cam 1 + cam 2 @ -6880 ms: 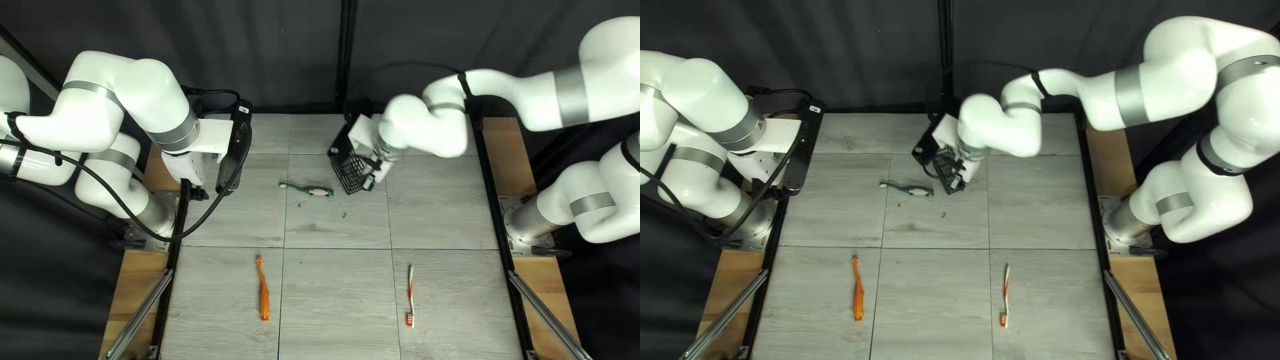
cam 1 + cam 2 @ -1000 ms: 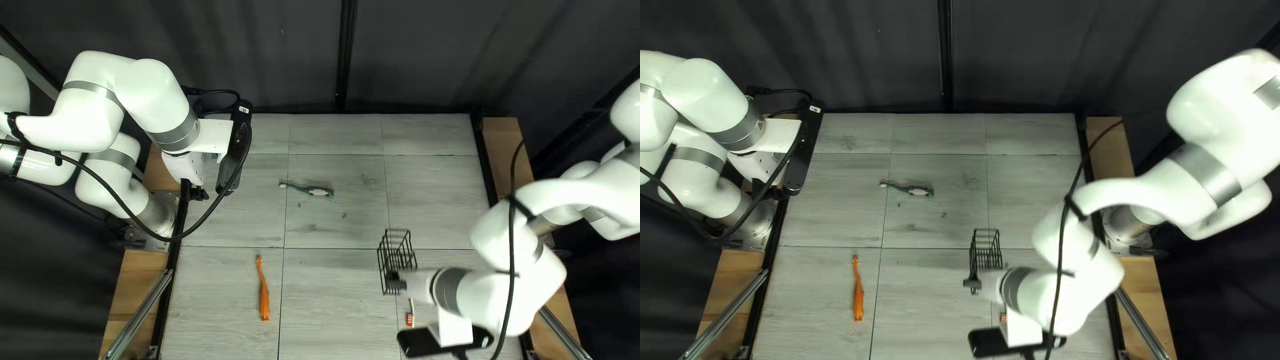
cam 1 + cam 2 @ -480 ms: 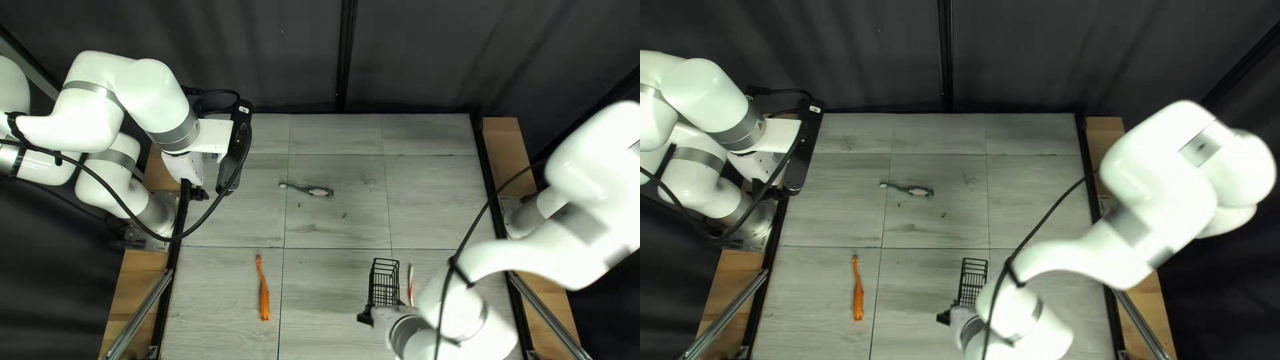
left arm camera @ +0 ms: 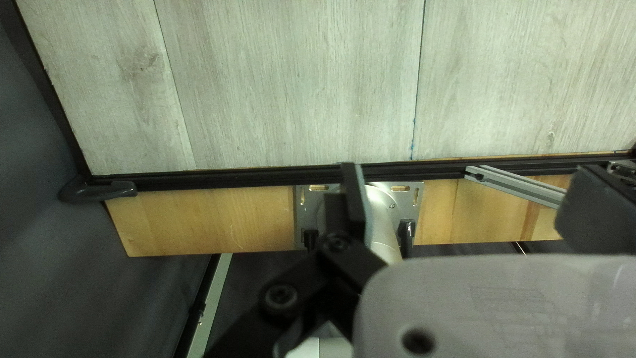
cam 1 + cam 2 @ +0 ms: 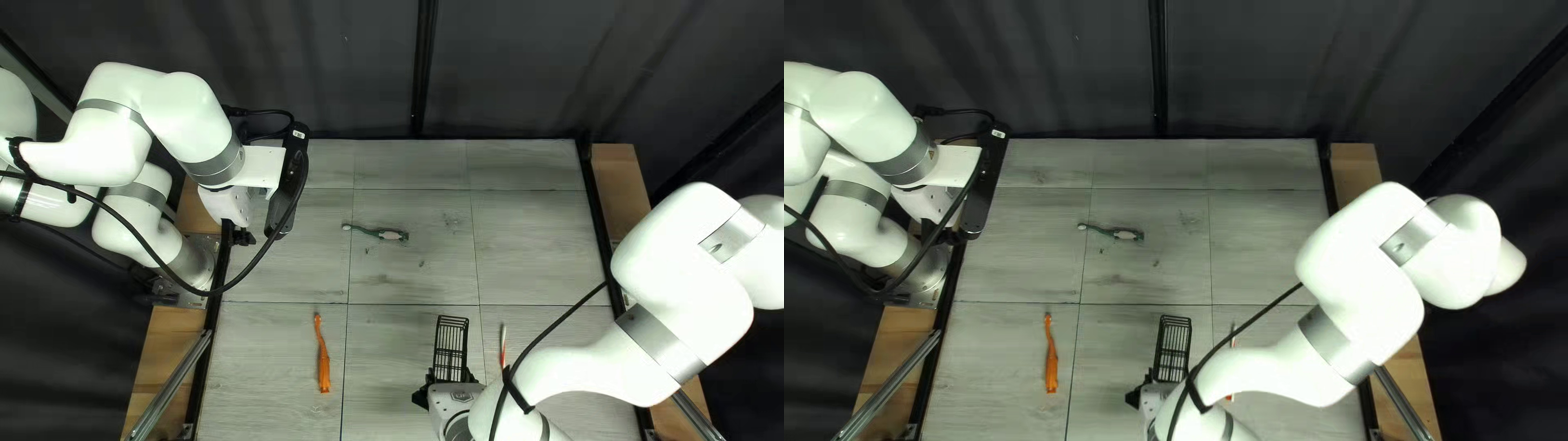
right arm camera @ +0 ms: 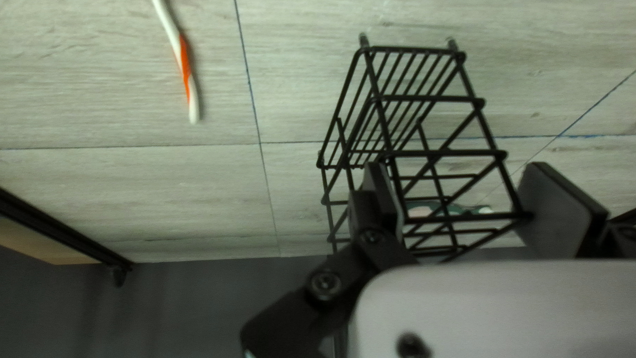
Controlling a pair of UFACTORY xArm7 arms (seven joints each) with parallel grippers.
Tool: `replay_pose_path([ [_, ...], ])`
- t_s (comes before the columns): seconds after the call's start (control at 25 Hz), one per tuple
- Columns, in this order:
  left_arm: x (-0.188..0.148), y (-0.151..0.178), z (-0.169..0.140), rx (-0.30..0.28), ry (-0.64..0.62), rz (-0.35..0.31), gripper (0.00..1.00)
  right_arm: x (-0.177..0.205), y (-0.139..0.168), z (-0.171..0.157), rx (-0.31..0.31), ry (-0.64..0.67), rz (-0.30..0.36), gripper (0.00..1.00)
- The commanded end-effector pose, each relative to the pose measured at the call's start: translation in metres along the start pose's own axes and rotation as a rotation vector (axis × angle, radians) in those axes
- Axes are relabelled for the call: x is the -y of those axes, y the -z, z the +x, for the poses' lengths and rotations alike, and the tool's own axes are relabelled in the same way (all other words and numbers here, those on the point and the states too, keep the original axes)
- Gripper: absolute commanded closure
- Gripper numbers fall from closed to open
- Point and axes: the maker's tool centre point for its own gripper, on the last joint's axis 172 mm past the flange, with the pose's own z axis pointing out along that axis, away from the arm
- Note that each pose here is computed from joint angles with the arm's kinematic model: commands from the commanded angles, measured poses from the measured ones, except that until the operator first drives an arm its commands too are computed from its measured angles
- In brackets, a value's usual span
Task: Pick up toothbrushes and insert them into a toothbrush holder
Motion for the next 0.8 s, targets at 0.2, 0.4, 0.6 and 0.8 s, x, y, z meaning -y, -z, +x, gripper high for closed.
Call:
replay_pose_path([
  [0.2,0.000,0.000,0.000,0.000,0.000,0.000,0.00,-0.002,-0.002,0.010,-0.058,0.011,-0.027,1.00],
  [0.4,0.000,0.000,0.000,0.000,0.000,0.000,0.00,-0.002,-0.009,0.015,-0.086,0.009,-0.034,1.00],
  [0.6,0.000,0.000,0.000,0.000,0.000,0.000,0.00,-0.002,-0.013,0.017,-0.086,0.007,-0.058,1.00],
  [0.8,0.000,0.000,0.000,0.000,0.000,0.000,0.00,0.000,-0.014,0.019,-0.067,0.008,-0.076,1.00],
])
